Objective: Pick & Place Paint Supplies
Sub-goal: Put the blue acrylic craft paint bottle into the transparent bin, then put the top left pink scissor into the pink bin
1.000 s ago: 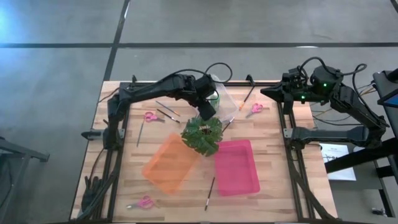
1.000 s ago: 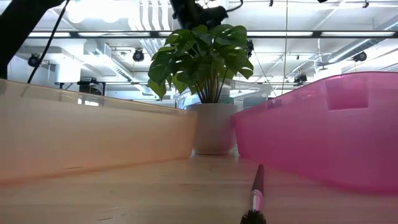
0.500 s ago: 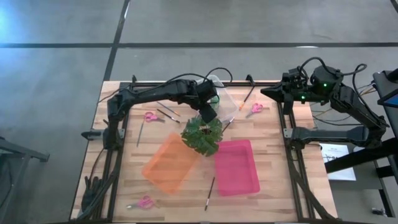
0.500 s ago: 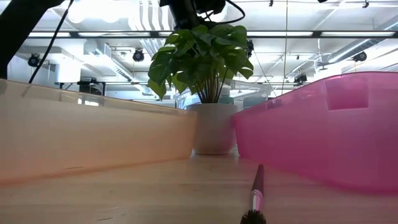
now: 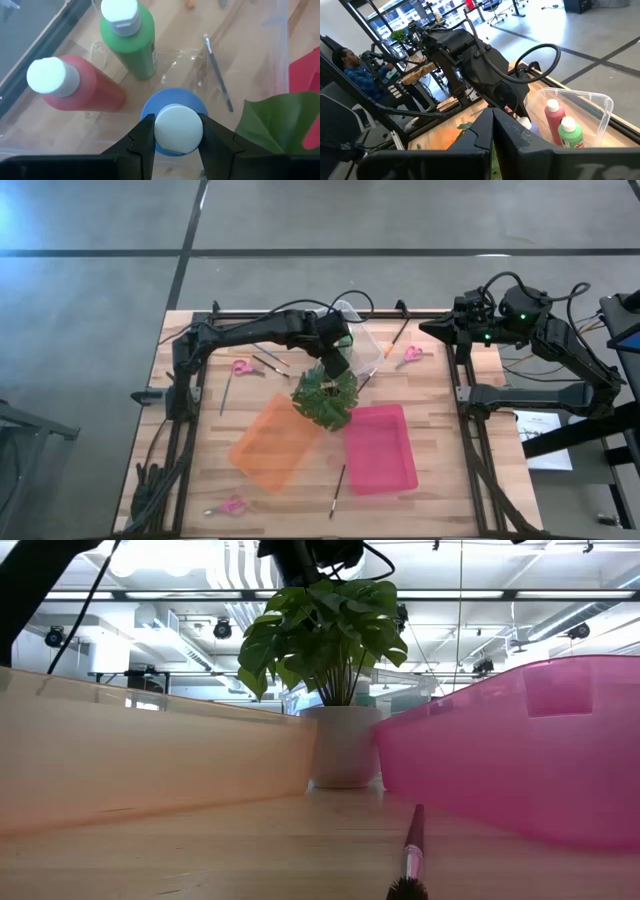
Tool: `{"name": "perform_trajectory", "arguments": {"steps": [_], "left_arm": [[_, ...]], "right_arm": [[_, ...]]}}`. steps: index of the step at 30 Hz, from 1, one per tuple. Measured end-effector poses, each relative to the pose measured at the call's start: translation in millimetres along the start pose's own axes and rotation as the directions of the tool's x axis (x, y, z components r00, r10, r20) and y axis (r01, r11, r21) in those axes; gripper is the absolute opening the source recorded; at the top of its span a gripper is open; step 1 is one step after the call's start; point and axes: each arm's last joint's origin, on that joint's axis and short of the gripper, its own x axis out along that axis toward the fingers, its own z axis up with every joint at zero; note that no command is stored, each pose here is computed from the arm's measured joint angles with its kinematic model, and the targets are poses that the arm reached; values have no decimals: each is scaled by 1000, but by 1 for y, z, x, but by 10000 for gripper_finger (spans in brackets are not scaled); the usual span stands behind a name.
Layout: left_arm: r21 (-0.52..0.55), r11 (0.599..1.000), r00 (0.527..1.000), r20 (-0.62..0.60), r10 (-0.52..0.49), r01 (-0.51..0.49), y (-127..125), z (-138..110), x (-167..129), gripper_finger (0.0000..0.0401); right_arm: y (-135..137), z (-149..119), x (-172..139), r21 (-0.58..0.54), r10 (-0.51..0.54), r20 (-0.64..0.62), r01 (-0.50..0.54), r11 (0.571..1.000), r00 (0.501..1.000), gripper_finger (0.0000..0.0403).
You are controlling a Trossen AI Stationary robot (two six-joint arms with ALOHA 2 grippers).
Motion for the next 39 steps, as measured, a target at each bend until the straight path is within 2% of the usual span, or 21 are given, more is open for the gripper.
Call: {"name": "perform_trajectory", "arguments": {"steps": [4, 9, 13, 29, 39], "left_arm": [[0, 1000, 1000, -3, -4, 4, 0, 0, 0, 124], [0, 1000, 1000, -2, -13, 13, 0, 0, 0, 178], [0, 1000, 1000, -5, -19, 19, -1, 0, 0, 198], [-13, 999, 998, 41, -37, 37, 2, 2, -19, 204], [-17, 998, 992, 109, -64, 66, 7, 1, -55, 204]], "right_arm": [[0, 0, -1, -1, 1, 2, -1, 1000, 1000, 8], [1, 0, -5, -3, 7, 15, -7, 1000, 1000, 8], [1, 0, -6, -4, 8, 18, -8, 1000, 1000, 8], [2, 0, -11, -6, 13, 28, -13, 1000, 1000, 8], [2, 0, -11, -9, 14, 28, -13, 1000, 1000, 8]]}}
